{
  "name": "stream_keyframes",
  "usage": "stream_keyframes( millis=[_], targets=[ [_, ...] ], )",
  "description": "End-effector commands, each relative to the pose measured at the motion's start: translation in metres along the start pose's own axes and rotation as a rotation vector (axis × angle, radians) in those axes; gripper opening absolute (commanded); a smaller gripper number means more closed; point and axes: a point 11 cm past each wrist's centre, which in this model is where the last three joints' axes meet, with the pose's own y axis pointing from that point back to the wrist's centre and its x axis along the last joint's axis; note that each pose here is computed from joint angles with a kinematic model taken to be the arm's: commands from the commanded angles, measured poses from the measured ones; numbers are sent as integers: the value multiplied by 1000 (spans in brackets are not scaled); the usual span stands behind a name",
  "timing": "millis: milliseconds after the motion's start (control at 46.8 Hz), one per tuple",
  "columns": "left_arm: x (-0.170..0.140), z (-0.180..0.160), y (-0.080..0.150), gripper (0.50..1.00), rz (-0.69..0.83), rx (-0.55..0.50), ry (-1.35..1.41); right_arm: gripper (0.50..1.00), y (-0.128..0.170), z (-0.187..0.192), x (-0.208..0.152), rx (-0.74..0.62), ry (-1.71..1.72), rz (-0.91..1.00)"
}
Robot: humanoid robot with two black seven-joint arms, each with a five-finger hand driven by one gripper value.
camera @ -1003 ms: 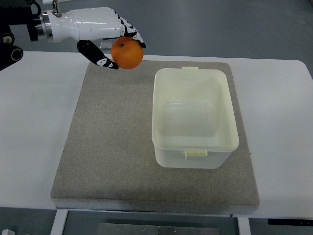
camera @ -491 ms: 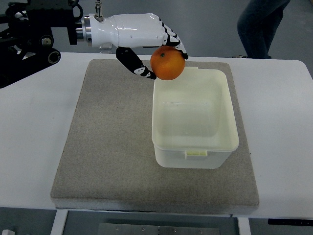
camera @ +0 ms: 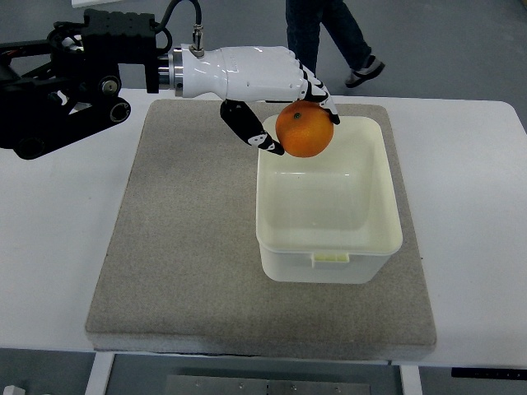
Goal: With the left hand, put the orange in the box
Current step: 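Lower the orange into the box and open the left hand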
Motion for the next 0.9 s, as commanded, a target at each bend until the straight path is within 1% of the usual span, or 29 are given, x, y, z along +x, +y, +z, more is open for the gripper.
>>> stream_keyframes(
  millis=[0,363,384,406,427,448,491,555,598,662,683,875],
  targets=[
    [-4,0,0,500,-18,-1,10,932,0,0,0,-1,-1,0],
    [-22,4,-2,503,-58,-13,38,932,0,0,0,0,0,0],
    [-22,5,-4,516,-58,-17,38,932,0,0,0,0,0,0],
    [-22,5,-4,576,-58,-18,39,932,0,0,0,0,-1,0],
    [-22,6,-5,653,-56,-20,39,932,0,0,0,0,0,0],
    [-21,6,-5,700,-55,-20,40,932,0,0,0,-1,0,0],
    [-21,6,-5,722,-47,-21,48,932,0,0,0,0,0,0],
    [-19,6,-5,739,-32,-20,71,932,0,0,0,0,0,0],
    [-18,6,-5,782,-21,-20,88,932,0,0,0,0,0,0],
    [-16,6,-5,861,-8,-20,107,932,0,0,0,0,0,0],
    [-16,6,-5,878,-5,-20,110,932,0,0,0,0,0,0],
    [-16,6,-5,885,-5,-20,116,932,0,0,0,0,0,0]
  ],
)
